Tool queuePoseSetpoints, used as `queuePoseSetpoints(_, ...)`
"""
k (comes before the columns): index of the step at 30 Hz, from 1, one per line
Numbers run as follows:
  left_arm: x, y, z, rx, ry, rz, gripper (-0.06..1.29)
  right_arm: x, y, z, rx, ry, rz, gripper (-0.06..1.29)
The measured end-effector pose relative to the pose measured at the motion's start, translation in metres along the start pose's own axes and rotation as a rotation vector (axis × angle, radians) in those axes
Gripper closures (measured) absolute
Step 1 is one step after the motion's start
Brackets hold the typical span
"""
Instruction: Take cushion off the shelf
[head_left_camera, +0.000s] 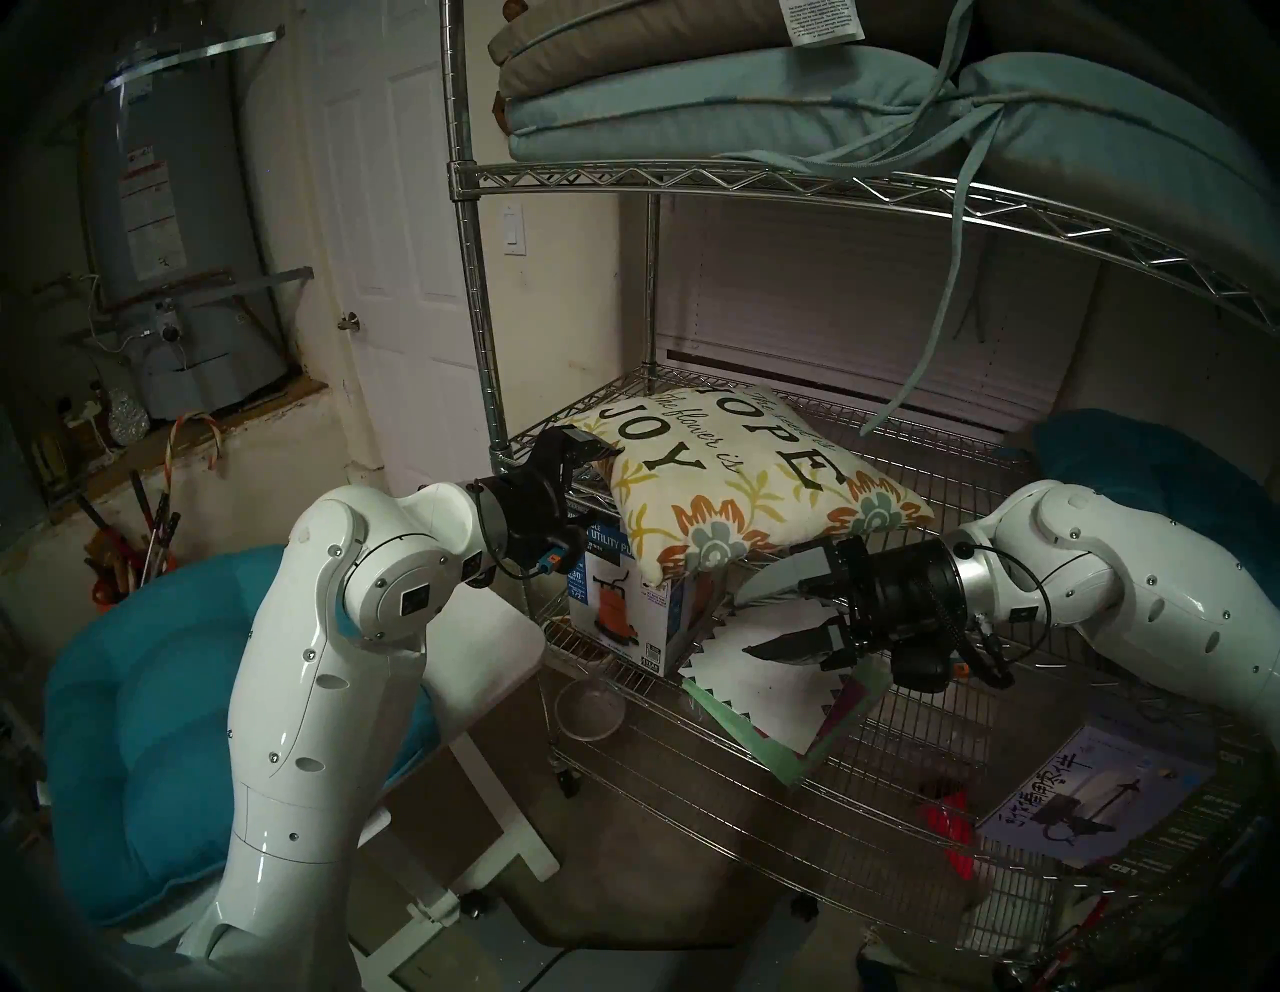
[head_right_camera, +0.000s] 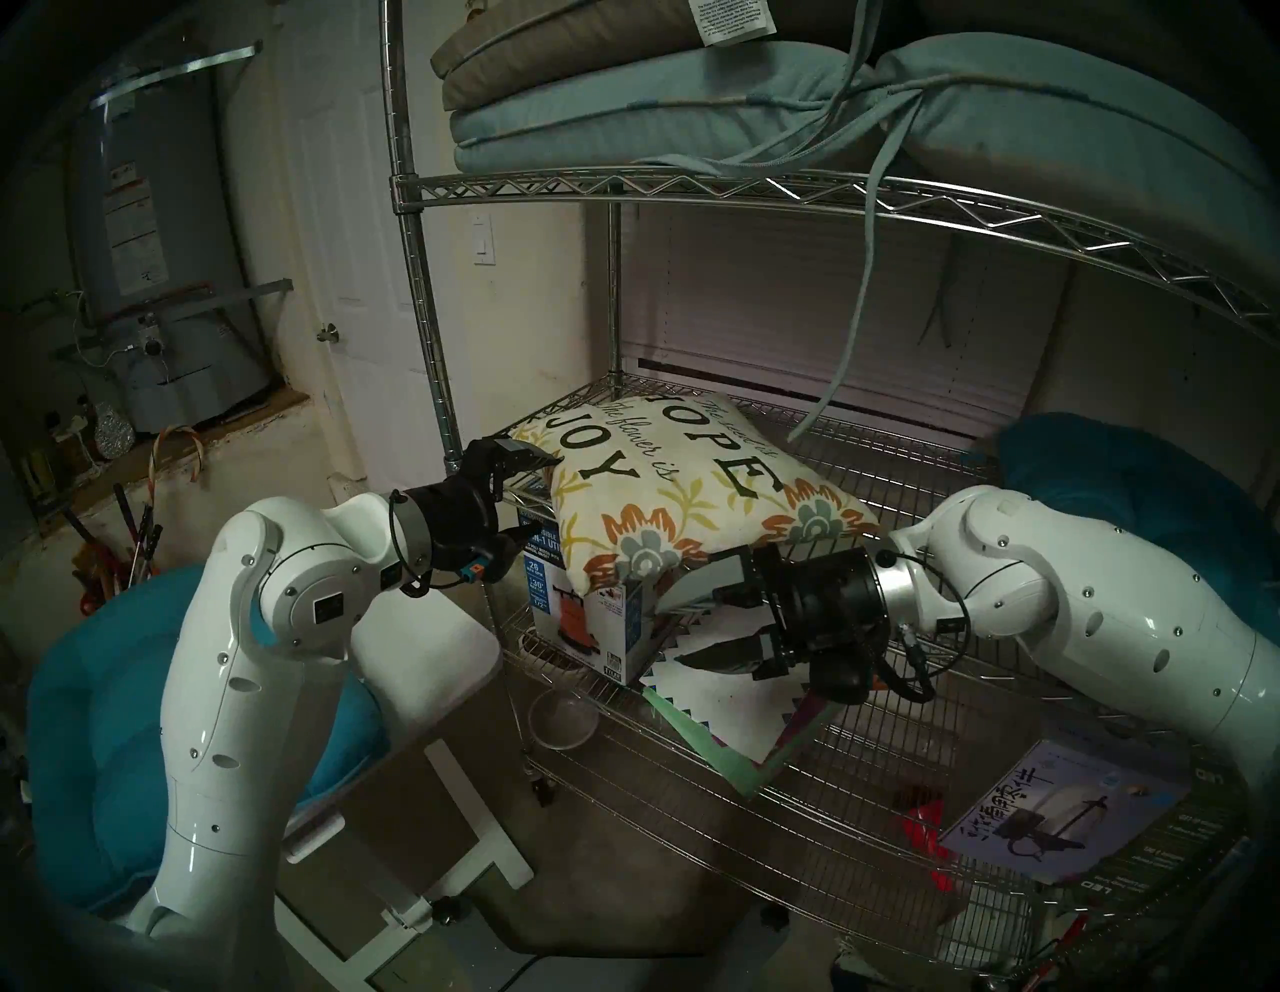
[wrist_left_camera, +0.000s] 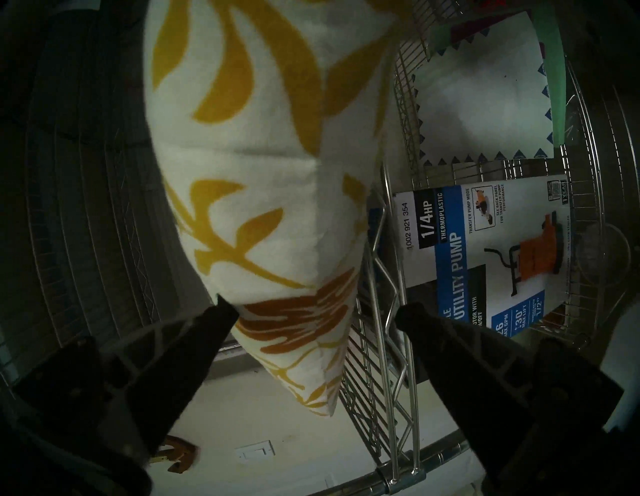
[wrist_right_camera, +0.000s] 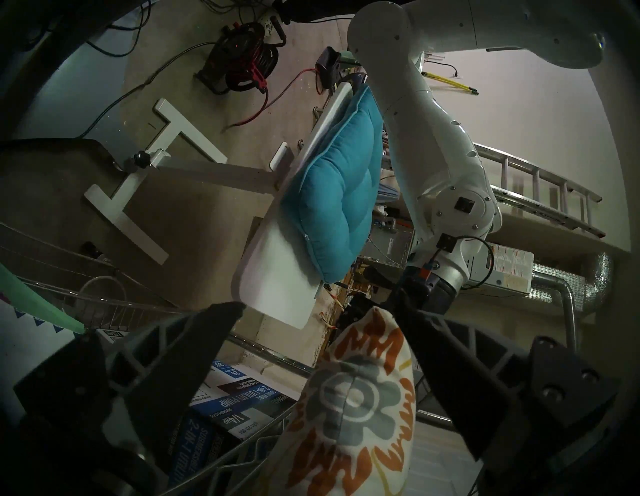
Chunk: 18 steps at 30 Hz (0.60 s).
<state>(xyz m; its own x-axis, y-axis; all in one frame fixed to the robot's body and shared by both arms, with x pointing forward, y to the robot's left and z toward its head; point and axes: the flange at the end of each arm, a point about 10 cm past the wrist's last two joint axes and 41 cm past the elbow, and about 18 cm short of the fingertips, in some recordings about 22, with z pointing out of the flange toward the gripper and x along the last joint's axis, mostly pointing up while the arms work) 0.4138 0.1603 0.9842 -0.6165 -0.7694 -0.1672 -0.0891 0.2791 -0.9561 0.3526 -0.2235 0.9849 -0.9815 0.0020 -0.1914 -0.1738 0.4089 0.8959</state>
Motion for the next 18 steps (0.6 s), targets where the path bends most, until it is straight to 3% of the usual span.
queuePoseSetpoints(12,-0.002,0.002,0.016,0.026,0.018,0.029,-0.03,0.0,-0.004,-0.003,0.0,0.004,0.004,0.0)
queuePoseSetpoints(18,0.0,-0.002,0.018,0.097,0.013,0.029,-0.03,-0.001,-0.006,-0.006,-0.001,0.005,0.007,0.0)
